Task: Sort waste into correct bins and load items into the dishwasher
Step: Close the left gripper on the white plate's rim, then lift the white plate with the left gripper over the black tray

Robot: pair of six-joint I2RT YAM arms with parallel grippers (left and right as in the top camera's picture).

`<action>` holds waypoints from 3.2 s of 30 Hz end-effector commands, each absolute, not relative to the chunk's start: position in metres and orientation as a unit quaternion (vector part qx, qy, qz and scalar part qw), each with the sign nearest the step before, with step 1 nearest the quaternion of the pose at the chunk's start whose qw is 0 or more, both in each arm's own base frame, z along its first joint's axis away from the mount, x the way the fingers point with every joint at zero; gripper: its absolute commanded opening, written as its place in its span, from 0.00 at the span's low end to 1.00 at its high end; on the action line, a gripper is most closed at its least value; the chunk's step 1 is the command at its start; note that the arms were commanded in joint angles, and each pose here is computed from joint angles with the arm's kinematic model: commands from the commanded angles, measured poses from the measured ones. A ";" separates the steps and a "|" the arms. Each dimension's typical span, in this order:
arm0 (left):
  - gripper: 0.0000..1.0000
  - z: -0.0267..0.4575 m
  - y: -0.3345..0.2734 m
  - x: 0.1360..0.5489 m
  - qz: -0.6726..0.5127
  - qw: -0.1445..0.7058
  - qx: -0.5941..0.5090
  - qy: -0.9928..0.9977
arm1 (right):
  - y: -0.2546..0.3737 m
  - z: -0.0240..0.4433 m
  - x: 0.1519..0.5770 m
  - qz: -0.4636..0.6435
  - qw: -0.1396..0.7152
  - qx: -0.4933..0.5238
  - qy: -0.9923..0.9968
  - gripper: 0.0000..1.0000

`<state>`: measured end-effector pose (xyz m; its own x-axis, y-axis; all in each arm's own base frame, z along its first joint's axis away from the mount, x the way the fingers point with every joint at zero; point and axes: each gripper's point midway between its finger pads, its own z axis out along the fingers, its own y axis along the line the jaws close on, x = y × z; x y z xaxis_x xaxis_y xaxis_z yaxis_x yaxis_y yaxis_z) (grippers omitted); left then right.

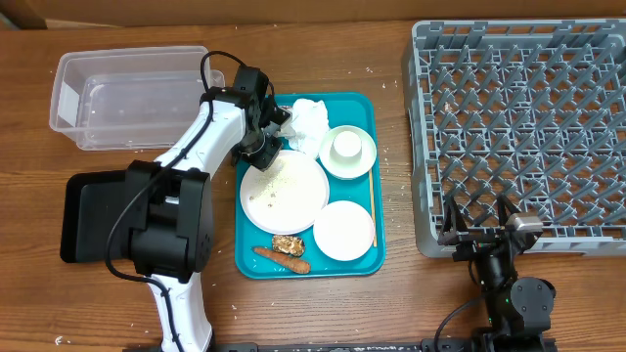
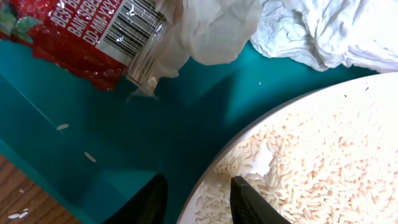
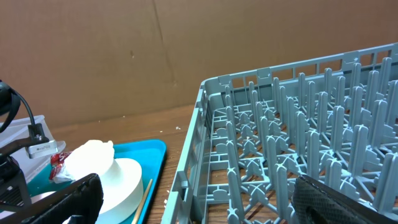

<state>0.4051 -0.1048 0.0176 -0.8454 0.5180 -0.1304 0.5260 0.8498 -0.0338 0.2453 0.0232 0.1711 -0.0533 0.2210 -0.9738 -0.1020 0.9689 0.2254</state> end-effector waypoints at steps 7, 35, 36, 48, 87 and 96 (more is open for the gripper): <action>0.35 0.004 -0.101 0.394 -0.033 0.036 0.280 0.959 | 0.023 0.170 0.245 0.114 0.690 0.039 0.714 1.00; 0.04 0.004 -0.098 0.382 -0.033 0.012 0.274 0.961 | 0.023 0.170 0.245 0.114 0.690 0.039 0.714 1.00; 0.04 0.005 -0.098 0.381 -0.033 0.009 0.274 0.961 | 0.023 0.170 0.245 0.115 0.690 0.040 0.714 1.00; 0.04 0.024 -0.099 0.384 -0.033 0.001 0.276 0.961 | 0.023 0.170 0.245 0.114 0.690 0.039 0.714 1.00; 0.04 0.090 -0.084 0.381 -0.196 -0.010 0.179 0.964 | 0.023 0.170 0.245 0.114 0.690 0.039 0.714 1.00; 0.04 0.117 -0.073 0.373 -0.196 -0.003 0.129 0.972 | 0.023 0.170 0.245 0.114 0.690 0.039 0.714 1.00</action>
<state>0.3648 -0.0755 0.0819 -0.9439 0.3283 0.0354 0.2934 0.8831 -0.3662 0.2453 0.0232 0.1712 -0.0528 0.2206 -0.9739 -0.1017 0.9690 0.2250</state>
